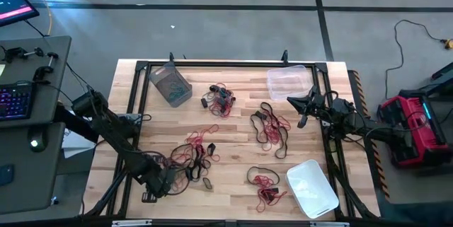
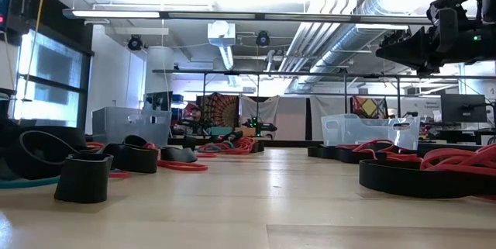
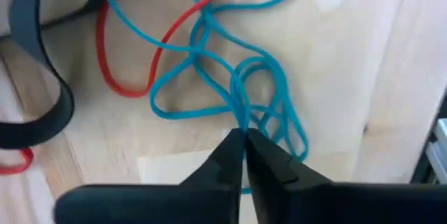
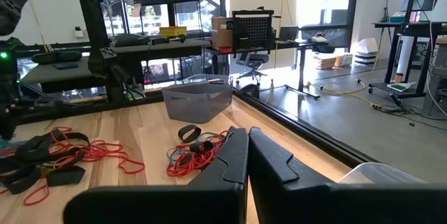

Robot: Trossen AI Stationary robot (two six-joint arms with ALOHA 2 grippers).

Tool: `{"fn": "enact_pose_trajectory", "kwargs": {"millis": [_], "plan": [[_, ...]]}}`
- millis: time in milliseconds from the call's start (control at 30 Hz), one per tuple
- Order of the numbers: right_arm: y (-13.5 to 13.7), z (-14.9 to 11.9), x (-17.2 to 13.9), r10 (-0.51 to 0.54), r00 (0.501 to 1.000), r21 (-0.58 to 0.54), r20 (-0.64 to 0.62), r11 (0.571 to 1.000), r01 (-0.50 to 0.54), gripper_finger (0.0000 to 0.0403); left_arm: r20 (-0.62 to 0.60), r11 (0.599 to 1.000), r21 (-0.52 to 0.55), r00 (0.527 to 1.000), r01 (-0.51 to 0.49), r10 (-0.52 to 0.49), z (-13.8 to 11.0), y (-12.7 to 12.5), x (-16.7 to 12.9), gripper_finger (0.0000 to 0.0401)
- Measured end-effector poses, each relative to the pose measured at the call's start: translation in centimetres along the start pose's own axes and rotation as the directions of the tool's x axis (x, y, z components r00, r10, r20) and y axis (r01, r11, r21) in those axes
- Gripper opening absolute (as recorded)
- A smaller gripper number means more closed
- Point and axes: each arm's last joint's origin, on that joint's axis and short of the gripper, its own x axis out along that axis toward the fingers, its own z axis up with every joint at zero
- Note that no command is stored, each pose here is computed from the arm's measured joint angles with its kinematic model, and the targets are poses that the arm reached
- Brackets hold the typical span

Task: Sort rubber bands into baskets
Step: Put the blue rubber band into the black bin

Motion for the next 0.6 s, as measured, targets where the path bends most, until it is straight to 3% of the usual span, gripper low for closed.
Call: {"fn": "enact_pose_trajectory", "kwargs": {"millis": [333, 600], "plan": [[0.0, 0.1, 0.0, 0.001, 1.0, 0.001, 0.007, 1.0, -0.001, 0.0, -0.026, 0.999, 0.026, 0.999, -0.041, 0.041, 0.9, -0.9, -3.4, 0.0001], [0.0, 0.2, 0.0, 0.004, 1.0, -0.002, 0.016, 1.0, -0.004, 0.0, 0.007, 0.998, -0.061, 1.0, -0.022, 0.023, 1.3, -0.2, -7.7, 0.0001]]}}
